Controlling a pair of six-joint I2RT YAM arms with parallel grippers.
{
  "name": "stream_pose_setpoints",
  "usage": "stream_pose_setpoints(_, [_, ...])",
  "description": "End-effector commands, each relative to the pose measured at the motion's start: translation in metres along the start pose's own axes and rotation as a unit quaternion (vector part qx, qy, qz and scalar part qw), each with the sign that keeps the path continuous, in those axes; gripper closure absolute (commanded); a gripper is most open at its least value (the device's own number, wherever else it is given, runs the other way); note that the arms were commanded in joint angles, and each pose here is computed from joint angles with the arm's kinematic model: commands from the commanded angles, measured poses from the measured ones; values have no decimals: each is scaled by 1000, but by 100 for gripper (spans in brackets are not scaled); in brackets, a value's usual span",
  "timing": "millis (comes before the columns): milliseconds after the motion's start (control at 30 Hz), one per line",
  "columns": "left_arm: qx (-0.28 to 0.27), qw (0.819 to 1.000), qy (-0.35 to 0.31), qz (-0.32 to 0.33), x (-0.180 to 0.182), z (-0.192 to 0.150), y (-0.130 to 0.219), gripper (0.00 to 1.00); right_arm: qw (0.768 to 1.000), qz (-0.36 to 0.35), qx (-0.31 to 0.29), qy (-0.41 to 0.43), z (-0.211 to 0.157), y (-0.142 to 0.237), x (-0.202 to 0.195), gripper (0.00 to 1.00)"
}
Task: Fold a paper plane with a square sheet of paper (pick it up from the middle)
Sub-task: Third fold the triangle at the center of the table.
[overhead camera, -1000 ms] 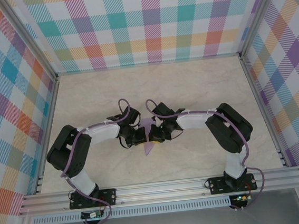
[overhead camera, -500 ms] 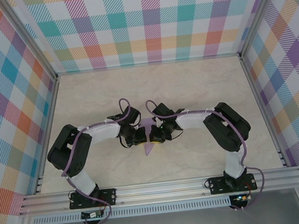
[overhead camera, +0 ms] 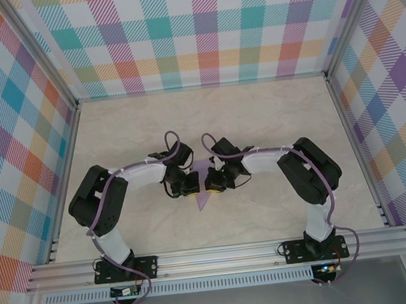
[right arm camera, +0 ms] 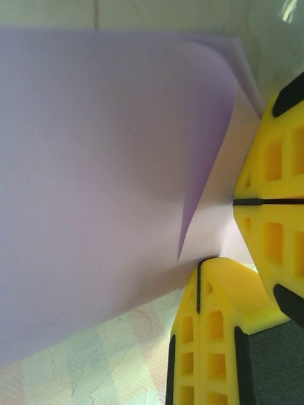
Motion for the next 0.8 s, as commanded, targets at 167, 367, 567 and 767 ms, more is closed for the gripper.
stream_pose_setpoints(167, [46,994,1,96,40,-20,-20,100,998,-18,-32,-41,21,15,-38,92])
stream_pose_setpoints(367, [43,995,-5,91,36,-17,-19,100,996,-18,-74,-52,39,42,-44,92])
stream_pose_setpoints(567, [23,995,-42,91,27,-5,-10,100,995,12,-95,-23,43,62,-21,91])
stream_pose_setpoints(767, [8,994,-88,68,8,10,-1,100,997,42,-66,7,26,46,5,91])
Point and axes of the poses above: each hand's point on the last joint's axis, 136 mm out from that joint toward the fingers, its own y axis back along the fingers, its own x axis along the line the jaws close on, z = x × y, the point moved 3 cm from there along y, back along the fingers, and after that the axes turned 2 degrees about y, right-handed, at the moved point
